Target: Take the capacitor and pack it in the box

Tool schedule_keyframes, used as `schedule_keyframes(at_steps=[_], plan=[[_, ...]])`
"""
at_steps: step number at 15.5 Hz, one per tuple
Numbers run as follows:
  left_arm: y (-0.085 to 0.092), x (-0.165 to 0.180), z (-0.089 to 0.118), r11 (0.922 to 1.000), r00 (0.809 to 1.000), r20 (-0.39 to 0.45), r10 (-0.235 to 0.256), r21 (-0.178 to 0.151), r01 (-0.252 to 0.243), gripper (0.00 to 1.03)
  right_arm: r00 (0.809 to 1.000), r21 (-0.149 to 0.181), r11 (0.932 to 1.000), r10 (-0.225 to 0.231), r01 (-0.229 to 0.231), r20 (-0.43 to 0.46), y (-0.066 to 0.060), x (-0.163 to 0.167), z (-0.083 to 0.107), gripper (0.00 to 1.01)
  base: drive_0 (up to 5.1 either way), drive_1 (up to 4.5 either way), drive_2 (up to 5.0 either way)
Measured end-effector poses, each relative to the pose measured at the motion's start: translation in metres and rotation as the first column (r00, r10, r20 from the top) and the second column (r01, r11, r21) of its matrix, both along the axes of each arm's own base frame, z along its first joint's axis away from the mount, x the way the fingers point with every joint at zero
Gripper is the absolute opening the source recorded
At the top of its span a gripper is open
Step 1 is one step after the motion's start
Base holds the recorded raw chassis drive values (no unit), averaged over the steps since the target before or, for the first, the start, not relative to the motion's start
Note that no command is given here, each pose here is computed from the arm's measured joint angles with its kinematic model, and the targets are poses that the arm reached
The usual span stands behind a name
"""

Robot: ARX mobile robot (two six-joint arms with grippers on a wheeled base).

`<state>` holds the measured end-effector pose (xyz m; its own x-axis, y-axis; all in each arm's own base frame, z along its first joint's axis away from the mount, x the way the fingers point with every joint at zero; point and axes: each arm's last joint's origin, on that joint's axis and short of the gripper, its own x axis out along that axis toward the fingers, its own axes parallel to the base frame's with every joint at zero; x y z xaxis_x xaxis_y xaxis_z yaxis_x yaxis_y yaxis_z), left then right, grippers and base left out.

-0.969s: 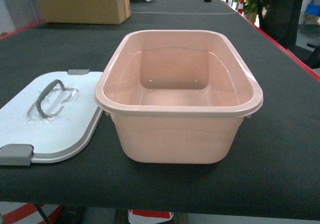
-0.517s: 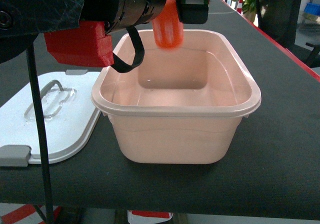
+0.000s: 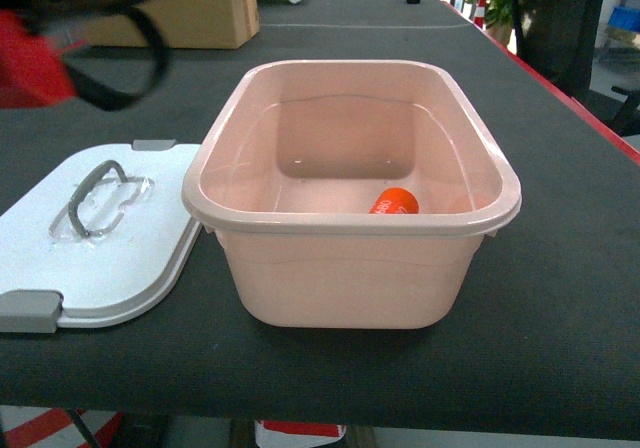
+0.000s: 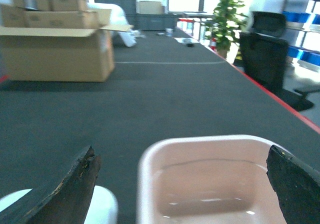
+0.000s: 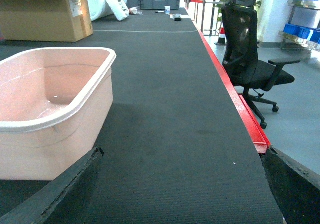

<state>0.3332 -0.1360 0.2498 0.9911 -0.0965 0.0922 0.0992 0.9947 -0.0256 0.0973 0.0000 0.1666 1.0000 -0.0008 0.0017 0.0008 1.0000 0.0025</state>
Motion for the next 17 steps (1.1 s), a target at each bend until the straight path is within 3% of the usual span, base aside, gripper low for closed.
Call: schedule_keyframes(at_steps=[1, 3, 5, 6, 10, 12, 14, 15, 17], plan=[[0.040, 0.003, 0.002, 0.9961, 0.996, 0.016, 0.088, 0.000, -0.088, 0.98, 1.000, 0.000, 1.0000, 0.000, 0.000, 0.000, 0.000, 0.000, 0.000, 0.98, 0.0, 0.00, 0.0], [0.091, 0.009, -0.009, 0.9803, 0.980, -0.010, 0.197, 0.014, -0.197, 0.98, 1.000, 0.000, 1.0000, 0.000, 0.000, 0.000, 0.000, 0.000, 0.000, 0.98, 0.0, 0.00, 0.0], [0.123, 0.022, -0.032, 0.9717, 0.969, -0.077, 0.235, 0.040, -0.233, 0.98, 1.000, 0.000, 1.0000, 0.000, 0.000, 0.000, 0.000, 0.000, 0.000, 0.98, 0.0, 0.00, 0.0], [0.134, 0.029, -0.049, 0.9712, 0.963, -0.130, 0.237, 0.055, -0.232, 0.98, 1.000, 0.000, 1.0000, 0.000, 0.000, 0.000, 0.000, 0.000, 0.000, 0.98, 0.0, 0.00, 0.0], [0.151, 0.057, -0.104, 0.9695, 0.931, -0.274, 0.241, 0.113, -0.218, 0.98, 1.000, 0.000, 1.0000, 0.000, 0.000, 0.000, 0.000, 0.000, 0.000, 0.98, 0.0, 0.00, 0.0], [0.150, 0.069, -0.136, 0.9726, 0.916, -0.335, 0.221, 0.144, -0.182, 0.98, 1.000, 0.000, 1.0000, 0.000, 0.000, 0.000, 0.000, 0.000, 0.000, 0.98, 0.0, 0.00, 0.0], [0.149, 0.074, -0.161, 0.9730, 0.888, -0.406, 0.219, 0.159, -0.167, 0.98, 1.000, 0.000, 1.0000, 0.000, 0.000, 0.000, 0.000, 0.000, 0.000, 0.98, 0.0, 0.00, 0.0], [0.149, 0.076, -0.165, 0.9736, 0.882, -0.418, 0.219, 0.153, -0.169, 0.98, 1.000, 0.000, 1.0000, 0.000, 0.000, 0.000, 0.000, 0.000, 0.000, 0.98, 0.0, 0.00, 0.0], [0.150, 0.080, -0.166, 0.9741, 0.882, -0.416, 0.220, 0.145, -0.174, 0.82, 1.000, 0.000, 1.0000, 0.000, 0.000, 0.000, 0.000, 0.000, 0.000, 0.98, 0.0, 0.00, 0.0]])
